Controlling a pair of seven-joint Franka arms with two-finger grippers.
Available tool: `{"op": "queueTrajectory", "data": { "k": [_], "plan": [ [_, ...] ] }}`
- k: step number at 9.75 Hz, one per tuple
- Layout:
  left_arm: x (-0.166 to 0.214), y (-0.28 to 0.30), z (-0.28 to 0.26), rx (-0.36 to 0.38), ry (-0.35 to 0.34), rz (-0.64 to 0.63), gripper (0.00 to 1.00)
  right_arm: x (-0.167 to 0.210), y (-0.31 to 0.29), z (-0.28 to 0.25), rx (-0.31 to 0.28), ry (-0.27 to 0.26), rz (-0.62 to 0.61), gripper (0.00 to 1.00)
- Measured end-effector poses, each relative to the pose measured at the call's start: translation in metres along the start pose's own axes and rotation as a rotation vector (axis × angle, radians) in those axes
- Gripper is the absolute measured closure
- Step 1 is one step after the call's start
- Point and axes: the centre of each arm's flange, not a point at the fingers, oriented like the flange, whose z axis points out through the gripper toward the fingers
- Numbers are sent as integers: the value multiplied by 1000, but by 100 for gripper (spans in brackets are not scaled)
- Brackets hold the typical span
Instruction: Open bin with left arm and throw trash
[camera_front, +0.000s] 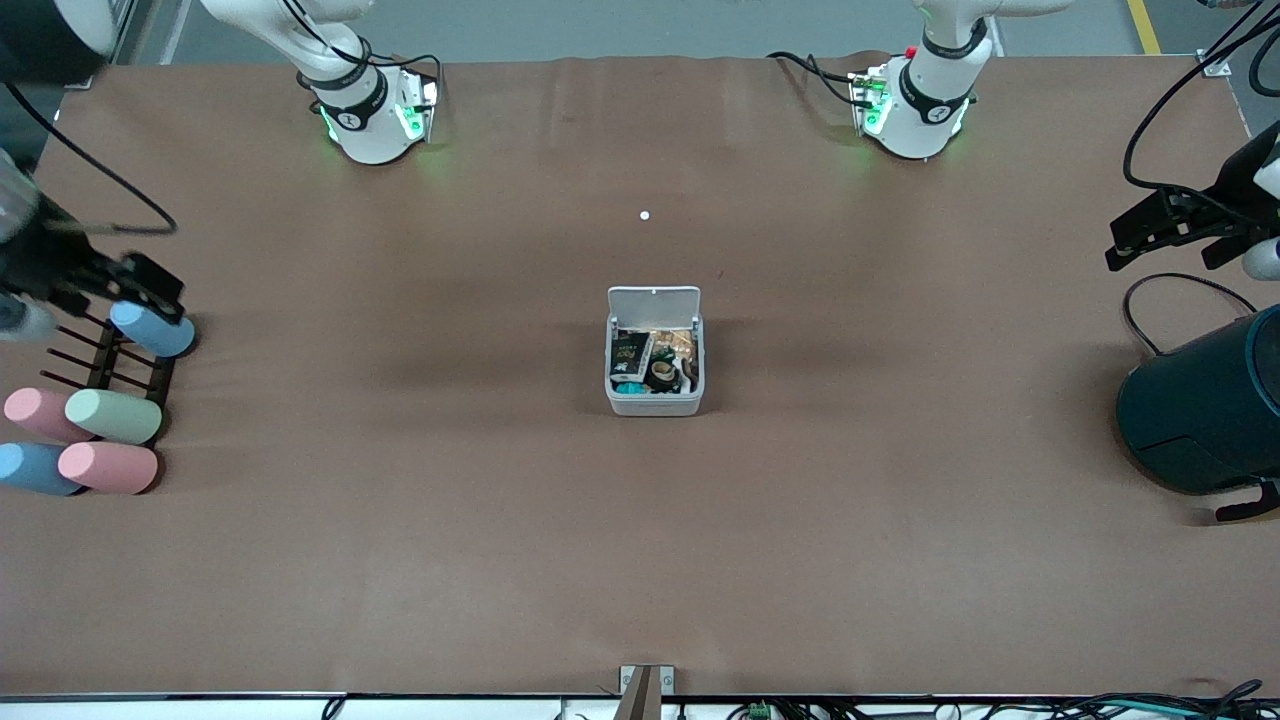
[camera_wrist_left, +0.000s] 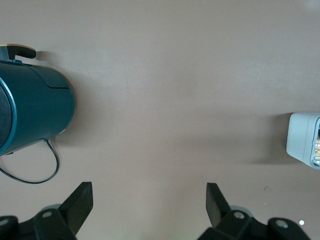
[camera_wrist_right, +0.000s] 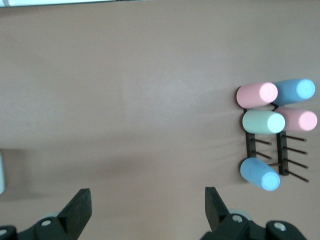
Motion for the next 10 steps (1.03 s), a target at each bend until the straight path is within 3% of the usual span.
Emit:
{"op": "queueTrajectory", "data": {
  "k": [4, 10],
  "plan": [
    [0, -2, -1, 0, 1, -4, 0, -28, 36, -50, 21, 7, 57, 0],
    [0, -2, -1, 0, 2, -4, 0, -22, 24, -32, 18, -36, 39, 0]
  ]
}}
